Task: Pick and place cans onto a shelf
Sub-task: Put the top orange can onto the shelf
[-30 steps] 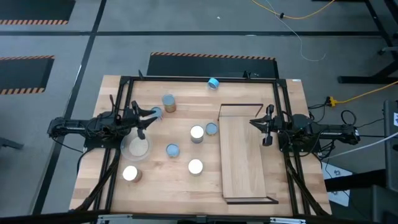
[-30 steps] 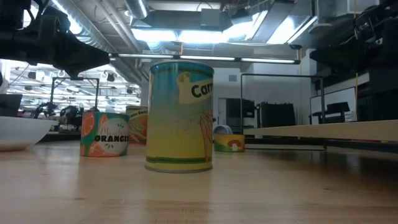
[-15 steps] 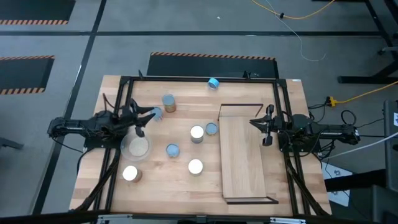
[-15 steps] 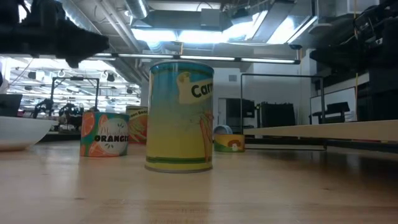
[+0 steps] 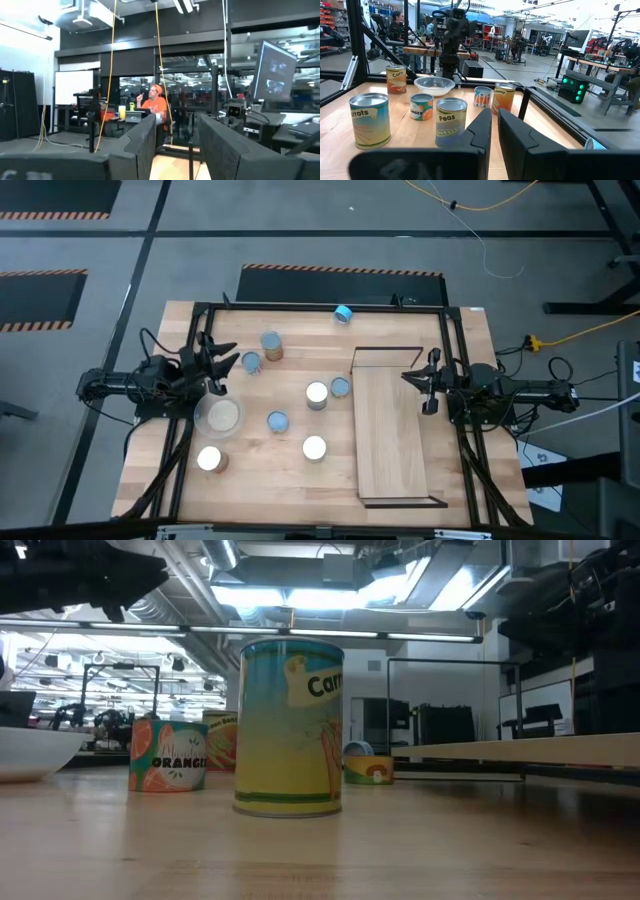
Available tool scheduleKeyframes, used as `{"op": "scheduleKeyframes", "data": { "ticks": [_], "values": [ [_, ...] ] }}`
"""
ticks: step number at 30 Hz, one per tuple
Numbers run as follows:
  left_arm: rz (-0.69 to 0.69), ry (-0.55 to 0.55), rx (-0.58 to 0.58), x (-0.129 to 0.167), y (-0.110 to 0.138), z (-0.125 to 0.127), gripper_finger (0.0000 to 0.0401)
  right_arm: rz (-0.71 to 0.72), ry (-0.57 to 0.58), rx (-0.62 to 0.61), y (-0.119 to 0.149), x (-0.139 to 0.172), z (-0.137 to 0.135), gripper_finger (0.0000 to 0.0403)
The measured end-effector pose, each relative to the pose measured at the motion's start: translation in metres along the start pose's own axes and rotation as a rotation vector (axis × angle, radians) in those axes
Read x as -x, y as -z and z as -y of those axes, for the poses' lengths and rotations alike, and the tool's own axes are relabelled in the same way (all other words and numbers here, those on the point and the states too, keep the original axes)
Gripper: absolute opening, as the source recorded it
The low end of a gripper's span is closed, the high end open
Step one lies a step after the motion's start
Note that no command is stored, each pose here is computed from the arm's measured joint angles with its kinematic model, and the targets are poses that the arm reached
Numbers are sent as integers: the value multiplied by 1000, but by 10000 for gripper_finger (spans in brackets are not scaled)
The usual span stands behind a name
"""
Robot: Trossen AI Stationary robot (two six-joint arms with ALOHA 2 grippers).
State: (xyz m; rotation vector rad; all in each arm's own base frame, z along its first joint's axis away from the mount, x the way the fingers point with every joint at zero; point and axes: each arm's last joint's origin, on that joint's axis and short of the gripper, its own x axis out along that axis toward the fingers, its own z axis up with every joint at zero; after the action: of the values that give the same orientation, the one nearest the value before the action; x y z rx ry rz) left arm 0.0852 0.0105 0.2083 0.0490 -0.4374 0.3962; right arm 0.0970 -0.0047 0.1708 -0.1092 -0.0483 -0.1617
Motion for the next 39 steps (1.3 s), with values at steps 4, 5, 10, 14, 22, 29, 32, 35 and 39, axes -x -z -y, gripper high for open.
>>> {"op": "scheduleKeyframes", "data": {
  "ticks": [4, 5, 10, 14, 22, 29, 32, 35, 39],
  "values": [
    [6, 42, -1, 0, 0, 1, 143, 0, 0, 0, 0, 0, 0, 39],
    [9, 57, -1, 0, 0, 2, 146, 0, 1, 0, 0, 0, 0, 39],
    [12, 85, 4, 0, 0, 2, 172, 0, 0, 0, 0, 0, 0, 39],
    [11, 74, 4, 0, 0, 2, 192, 0, 1, 0, 0, 0, 0, 39],
    [11, 74, 4, 0, 0, 2, 228, 0, 0, 0, 0, 0, 0, 39],
    [9, 62, 10, 0, 0, 2, 251, 0, 1, 0, 0, 0, 0, 39],
    [3, 25, 36, 0, 0, 1, 252, 0, 0, 0, 0, 0, 0, 39],
    [-2, -27, 71, 0, 0, -1, 251, 0, 0, 0, 0, 0, 0, 39],
    [1, -57, 90, 0, -1, -2, 249, 1, 0, 0, 0, 0, 0, 39]
  ]
}}
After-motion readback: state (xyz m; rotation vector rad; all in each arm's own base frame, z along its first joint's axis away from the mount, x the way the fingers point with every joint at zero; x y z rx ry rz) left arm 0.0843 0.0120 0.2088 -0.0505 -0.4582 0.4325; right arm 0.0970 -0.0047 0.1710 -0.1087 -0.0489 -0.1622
